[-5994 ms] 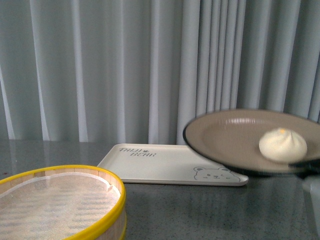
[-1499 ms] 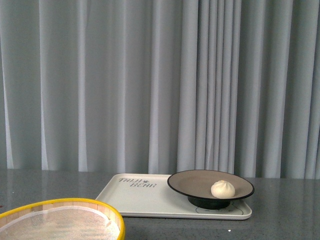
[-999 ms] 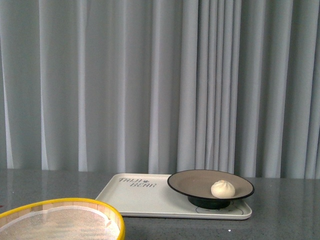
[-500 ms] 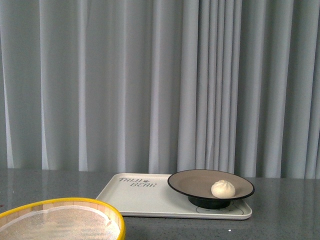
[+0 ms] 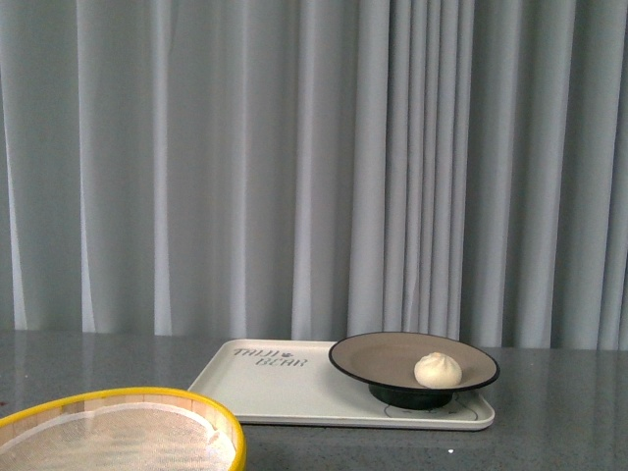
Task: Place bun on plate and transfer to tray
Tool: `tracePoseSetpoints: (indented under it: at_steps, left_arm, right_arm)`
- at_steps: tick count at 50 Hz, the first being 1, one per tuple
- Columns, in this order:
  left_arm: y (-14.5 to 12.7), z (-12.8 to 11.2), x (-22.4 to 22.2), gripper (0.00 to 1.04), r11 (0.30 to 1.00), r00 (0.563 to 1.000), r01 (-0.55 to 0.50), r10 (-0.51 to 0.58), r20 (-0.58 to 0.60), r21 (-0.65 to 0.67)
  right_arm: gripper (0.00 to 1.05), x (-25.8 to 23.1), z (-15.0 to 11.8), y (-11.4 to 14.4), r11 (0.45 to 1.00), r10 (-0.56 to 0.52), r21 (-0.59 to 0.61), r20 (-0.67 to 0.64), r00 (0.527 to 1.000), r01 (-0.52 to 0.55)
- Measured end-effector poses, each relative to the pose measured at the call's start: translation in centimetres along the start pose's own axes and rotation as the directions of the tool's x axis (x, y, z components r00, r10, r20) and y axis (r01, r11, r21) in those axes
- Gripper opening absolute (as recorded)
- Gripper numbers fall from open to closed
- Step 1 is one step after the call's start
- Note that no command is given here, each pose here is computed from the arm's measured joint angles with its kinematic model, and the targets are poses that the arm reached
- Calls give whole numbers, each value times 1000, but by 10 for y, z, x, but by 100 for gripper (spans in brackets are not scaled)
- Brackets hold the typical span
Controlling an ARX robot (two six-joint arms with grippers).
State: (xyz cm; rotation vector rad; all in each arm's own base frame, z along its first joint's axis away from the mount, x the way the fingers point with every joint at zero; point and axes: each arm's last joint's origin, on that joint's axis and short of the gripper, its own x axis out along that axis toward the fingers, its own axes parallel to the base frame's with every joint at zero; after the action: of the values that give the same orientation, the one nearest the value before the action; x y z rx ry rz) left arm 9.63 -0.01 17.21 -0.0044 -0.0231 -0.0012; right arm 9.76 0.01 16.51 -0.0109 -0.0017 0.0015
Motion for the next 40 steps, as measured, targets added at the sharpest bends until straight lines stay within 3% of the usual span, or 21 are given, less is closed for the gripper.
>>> tracePoseSetpoints:
  at_steps: [15, 40]
  left_arm:
    - [0, 0, 0, 98, 1000, 1000, 0, 0, 0, 0]
    - [0, 0, 0, 98, 1000, 1000, 0, 0, 0, 0]
  right_arm:
    - [98, 0, 0, 0, 1000, 0, 0, 0, 1000, 0]
    - [96, 0, 0, 0, 1000, 0, 0, 0, 1000, 0]
